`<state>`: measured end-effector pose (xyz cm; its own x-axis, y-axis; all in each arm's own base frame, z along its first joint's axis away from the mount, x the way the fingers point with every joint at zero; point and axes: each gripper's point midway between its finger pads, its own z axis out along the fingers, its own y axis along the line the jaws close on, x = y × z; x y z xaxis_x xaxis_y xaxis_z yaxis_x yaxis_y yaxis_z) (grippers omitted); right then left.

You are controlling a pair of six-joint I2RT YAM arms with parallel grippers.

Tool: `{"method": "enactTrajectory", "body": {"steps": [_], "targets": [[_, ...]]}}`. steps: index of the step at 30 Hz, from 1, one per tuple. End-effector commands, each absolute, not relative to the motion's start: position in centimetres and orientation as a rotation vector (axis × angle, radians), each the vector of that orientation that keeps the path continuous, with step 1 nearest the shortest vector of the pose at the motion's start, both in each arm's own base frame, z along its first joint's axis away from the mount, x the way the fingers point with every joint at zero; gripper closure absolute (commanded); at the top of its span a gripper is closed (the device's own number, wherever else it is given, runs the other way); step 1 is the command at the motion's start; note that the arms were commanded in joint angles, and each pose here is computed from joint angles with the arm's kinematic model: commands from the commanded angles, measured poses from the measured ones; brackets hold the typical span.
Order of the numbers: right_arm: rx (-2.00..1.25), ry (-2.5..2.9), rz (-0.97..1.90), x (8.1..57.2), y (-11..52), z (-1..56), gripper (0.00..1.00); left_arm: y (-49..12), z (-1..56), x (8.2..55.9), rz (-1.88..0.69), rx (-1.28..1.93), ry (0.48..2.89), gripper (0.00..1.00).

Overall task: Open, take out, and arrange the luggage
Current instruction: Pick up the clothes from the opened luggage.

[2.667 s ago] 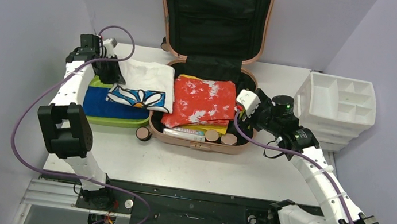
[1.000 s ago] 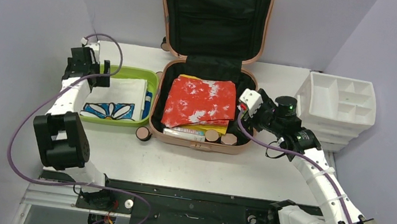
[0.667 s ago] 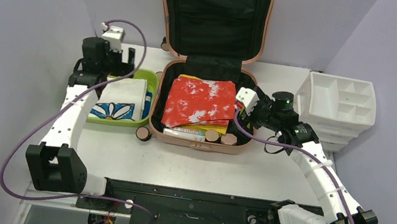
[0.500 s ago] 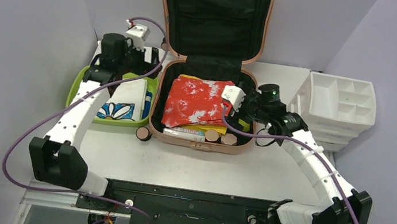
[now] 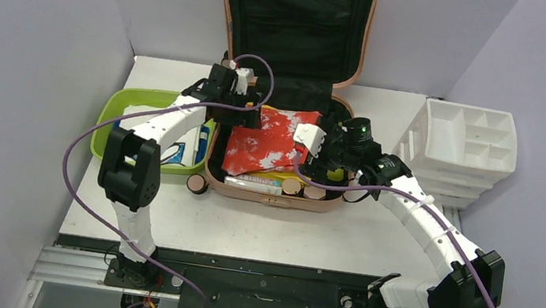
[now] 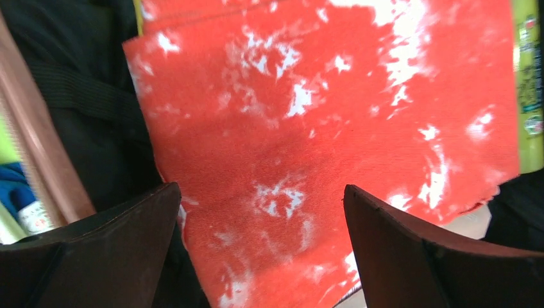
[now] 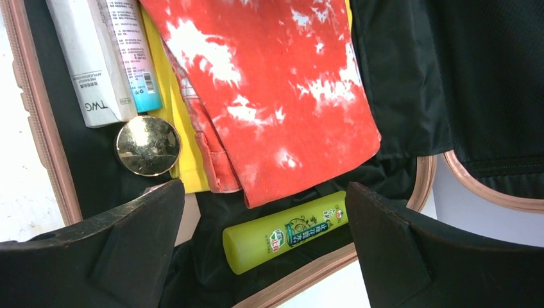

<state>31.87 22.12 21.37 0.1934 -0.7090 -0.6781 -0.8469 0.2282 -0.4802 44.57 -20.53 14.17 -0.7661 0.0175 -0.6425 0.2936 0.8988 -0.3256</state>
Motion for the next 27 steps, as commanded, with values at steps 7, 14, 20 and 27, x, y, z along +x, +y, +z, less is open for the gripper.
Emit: {"method": "enactTrajectory", "body": {"steps": [7, 14, 20, 27], "targets": [[-1.455, 1.479, 0.166, 32.0, 21.4, 24.0, 0.09, -19.7, 12.0, 46.2, -0.310, 0.034, 2.436, 0.04], [-1.454, 1.483, 0.186, 31.9, 21.6, 23.6, 0.09, -20.2, 11.1, 45.6, -0.147, 0.086, 2.422, 0.04], [-1.450, 1.475, 0.194, 31.6, 21.6, 24.0, 0.09, -19.9, 8.4, 44.9, -0.072, 0.096, 2.480, 0.04], [-1.478, 1.470, 0.199, 31.3, 21.8, 24.4, 0.09, -21.2, 6.3, 44.2, -0.161, 0.092, 2.557, 0.02]]}}
